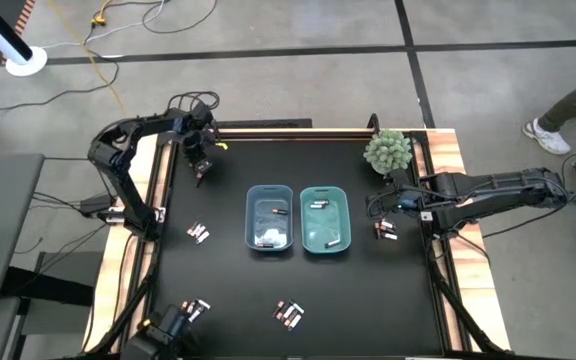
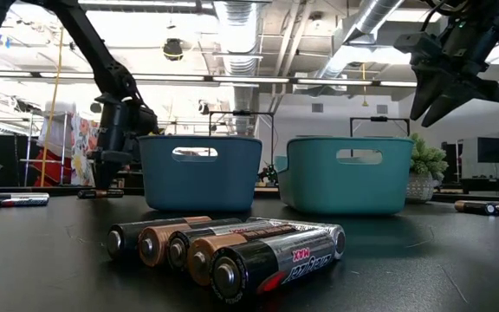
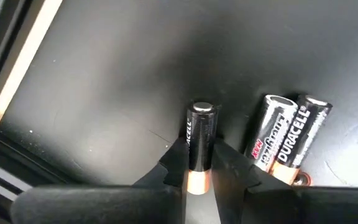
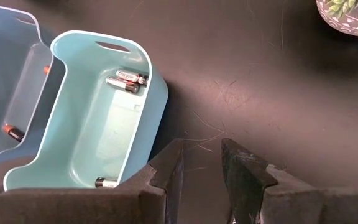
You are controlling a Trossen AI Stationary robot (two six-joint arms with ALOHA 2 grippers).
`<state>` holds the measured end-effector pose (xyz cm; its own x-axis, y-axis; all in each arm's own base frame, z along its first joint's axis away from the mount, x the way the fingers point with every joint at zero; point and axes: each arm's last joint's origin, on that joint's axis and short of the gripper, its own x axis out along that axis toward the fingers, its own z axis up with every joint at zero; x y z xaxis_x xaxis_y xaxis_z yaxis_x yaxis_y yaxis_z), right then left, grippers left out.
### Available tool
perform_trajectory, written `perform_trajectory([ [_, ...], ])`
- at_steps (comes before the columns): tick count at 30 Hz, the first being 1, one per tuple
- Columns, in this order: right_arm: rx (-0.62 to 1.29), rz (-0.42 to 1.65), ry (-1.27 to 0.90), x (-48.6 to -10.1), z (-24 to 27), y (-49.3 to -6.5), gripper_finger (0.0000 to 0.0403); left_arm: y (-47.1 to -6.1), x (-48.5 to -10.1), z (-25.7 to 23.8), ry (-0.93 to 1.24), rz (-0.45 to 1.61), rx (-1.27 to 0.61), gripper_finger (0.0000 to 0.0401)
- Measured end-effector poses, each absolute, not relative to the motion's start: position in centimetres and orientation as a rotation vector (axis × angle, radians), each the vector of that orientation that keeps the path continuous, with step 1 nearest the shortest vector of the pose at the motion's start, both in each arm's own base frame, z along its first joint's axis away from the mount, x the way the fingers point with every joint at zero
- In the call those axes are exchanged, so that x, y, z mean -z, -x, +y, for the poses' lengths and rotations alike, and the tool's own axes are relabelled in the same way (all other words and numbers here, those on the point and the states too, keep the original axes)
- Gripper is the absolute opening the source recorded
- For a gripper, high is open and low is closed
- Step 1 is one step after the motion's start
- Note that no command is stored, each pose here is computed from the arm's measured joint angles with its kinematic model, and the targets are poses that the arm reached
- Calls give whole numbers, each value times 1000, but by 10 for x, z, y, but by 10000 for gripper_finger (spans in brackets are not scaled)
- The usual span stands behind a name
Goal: Sort batteries
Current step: Put the black battery into the blue bin
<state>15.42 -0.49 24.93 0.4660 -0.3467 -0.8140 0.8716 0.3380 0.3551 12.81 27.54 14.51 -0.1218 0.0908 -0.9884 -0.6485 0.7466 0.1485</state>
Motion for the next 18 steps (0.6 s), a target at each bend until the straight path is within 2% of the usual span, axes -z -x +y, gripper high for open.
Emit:
perform_trajectory([
  [8, 866, 713, -859, -249, -5, -155, 127, -138, -169, 293, 497, 1496, -795, 39],
  [12, 862, 717, -850, -249, -5, -155, 127, -150, -185, 292, 513, 1498, -779, 39],
  [18, 842, 734, -810, -250, -5, -155, 127, -185, -227, 275, 445, 1367, -736, 39],
])
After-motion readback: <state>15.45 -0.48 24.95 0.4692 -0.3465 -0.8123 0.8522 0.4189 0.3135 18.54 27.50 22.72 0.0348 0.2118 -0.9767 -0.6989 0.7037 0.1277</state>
